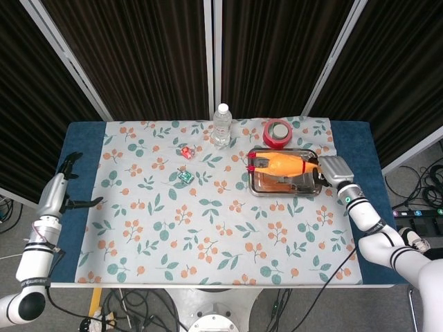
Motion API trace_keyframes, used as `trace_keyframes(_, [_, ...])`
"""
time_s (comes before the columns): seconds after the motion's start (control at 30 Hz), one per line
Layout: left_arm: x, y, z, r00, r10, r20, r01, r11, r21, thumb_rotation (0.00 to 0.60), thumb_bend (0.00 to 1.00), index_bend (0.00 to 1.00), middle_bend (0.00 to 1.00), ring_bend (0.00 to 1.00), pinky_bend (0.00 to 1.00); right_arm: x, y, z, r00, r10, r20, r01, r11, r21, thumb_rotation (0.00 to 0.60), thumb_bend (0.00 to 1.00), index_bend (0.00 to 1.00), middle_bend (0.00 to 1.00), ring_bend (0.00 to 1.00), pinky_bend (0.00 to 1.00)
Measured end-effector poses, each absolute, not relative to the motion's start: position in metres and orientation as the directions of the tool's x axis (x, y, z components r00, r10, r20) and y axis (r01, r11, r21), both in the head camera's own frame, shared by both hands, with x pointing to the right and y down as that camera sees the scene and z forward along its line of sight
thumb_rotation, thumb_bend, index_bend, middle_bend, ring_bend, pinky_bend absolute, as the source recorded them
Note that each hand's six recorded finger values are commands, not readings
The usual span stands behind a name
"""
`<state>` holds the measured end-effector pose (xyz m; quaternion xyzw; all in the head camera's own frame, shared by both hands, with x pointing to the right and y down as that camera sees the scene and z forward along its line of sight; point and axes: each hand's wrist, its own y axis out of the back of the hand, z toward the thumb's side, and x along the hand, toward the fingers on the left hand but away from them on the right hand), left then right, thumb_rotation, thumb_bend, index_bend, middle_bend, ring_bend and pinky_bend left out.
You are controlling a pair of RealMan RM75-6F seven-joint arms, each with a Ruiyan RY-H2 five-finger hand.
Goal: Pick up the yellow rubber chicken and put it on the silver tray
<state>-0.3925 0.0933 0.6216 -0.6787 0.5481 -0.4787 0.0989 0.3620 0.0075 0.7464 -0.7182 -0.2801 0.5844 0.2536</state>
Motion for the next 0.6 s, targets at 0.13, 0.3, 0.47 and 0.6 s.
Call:
trace_keyframes(0.13, [-0.396,0.092,0.621,-0.077,-0.840,0.537,-0.646,-0.368,-0.669,0.600,0.00,0.13,0.10,0.08,0.25,0.358,0.015,0.768,0.149,0.651,-0.744,0.070,-0.757,-0.649,0.600,0.09,0.07,0.27,0.16,0.30])
trace_keyframes(0.3, [-0.401,0.093,0.619,-0.092,-0.843,0.529,-0.643,-0.356,-0.679,0.600,0.00,0.13,0.10,0.08,0.25,0.355,0.014,0.777,0.139,0.632,-0.762,0.053,-0.773,-0.632,0.600,0.00,0.00,0.09,0.00,0.17])
trace_keyframes(0.47, [-0.403,0.093,0.617,-0.096,-0.848,0.521,-0.639,-0.349,-0.686,0.600,0.00,0.13,0.10,0.08,0.25,0.359,0.009,0.774,0.129,0.640,-0.757,0.020,-0.765,-0.644,0.600,0.00,0.00,0.02,0.00,0.12])
trace_keyframes(0.6, [-0.405,0.092,0.614,-0.100,-0.852,0.513,-0.633,-0.344,-0.694,0.600,0.00,0.13,0.10,0.08,0.25,0.366,0.003,0.763,0.127,0.675,-0.727,-0.016,-0.731,-0.682,0.600,0.00,0.00,0.00,0.00,0.08])
